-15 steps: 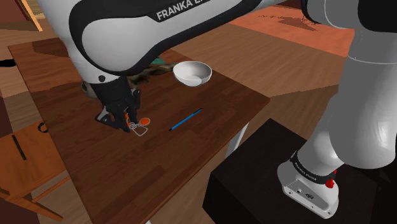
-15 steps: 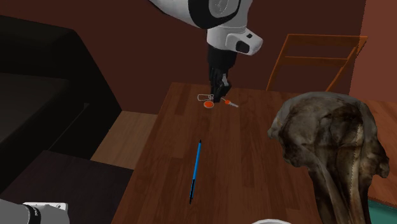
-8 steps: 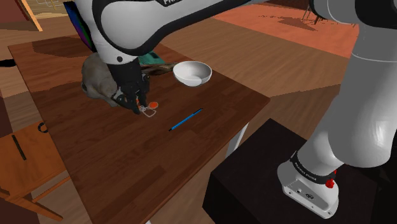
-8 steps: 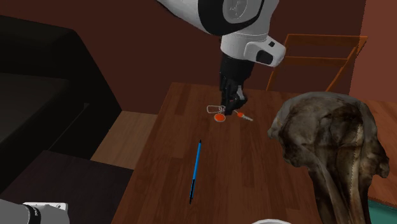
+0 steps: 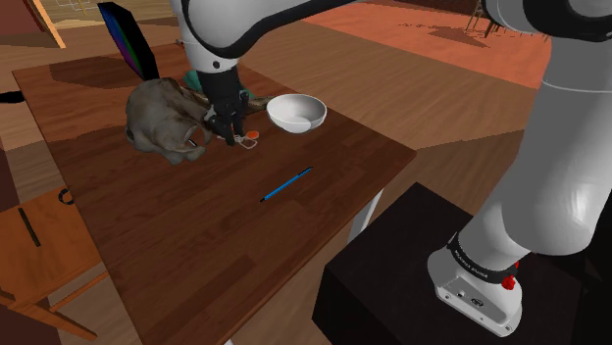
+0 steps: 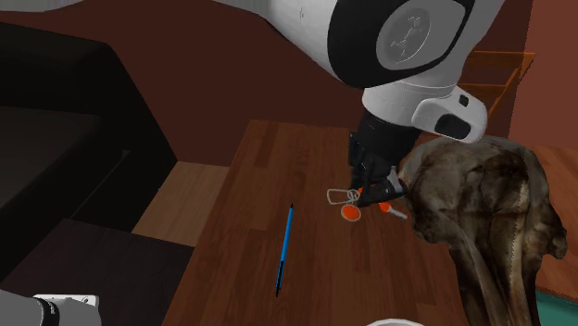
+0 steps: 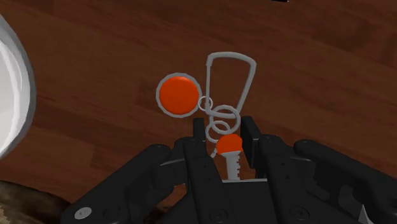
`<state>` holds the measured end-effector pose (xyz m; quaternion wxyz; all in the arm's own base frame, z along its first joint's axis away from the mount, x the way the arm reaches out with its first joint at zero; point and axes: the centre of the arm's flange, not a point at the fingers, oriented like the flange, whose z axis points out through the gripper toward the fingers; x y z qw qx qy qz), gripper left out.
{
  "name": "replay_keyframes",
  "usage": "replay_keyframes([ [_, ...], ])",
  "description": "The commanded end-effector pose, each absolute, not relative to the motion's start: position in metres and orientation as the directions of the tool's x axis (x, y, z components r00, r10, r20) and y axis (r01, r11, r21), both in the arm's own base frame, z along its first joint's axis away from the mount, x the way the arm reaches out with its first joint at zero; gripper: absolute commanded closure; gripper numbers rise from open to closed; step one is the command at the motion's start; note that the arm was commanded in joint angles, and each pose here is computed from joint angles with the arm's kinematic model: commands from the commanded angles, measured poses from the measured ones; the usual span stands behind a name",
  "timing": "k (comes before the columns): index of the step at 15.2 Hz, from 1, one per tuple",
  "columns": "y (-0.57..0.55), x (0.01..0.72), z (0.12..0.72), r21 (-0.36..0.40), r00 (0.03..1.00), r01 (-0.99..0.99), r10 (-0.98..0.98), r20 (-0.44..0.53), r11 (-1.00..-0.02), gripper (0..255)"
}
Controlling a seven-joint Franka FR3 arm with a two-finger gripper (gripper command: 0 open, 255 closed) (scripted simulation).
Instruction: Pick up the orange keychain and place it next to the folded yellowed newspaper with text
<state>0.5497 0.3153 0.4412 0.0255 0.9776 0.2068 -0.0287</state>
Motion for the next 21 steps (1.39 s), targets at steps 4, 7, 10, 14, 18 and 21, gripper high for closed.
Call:
replay_keyframes([
  [4,0.261,0.591,0.439,0.038,0.912,0.407,0.404,-0.067,-0.913,255],
  [7,0.229,0.614,0.439,0.038,0.912,0.407,0.404,-0.067,-0.913,255],
  [10,0.197,0.638,0.439,0.038,0.912,0.407,0.404,-0.067,-0.913,255],
  [14,0.155,0.669,0.439,0.038,0.912,0.407,0.404,-0.067,-0.913,255],
  [18,0.112,0.701,0.439,0.038,0.912,0.407,0.404,-0.067,-0.913,255],
  [21,0.081,0.724,0.439,0.038,0.912,0.407,0.404,-0.067,-0.913,255],
])
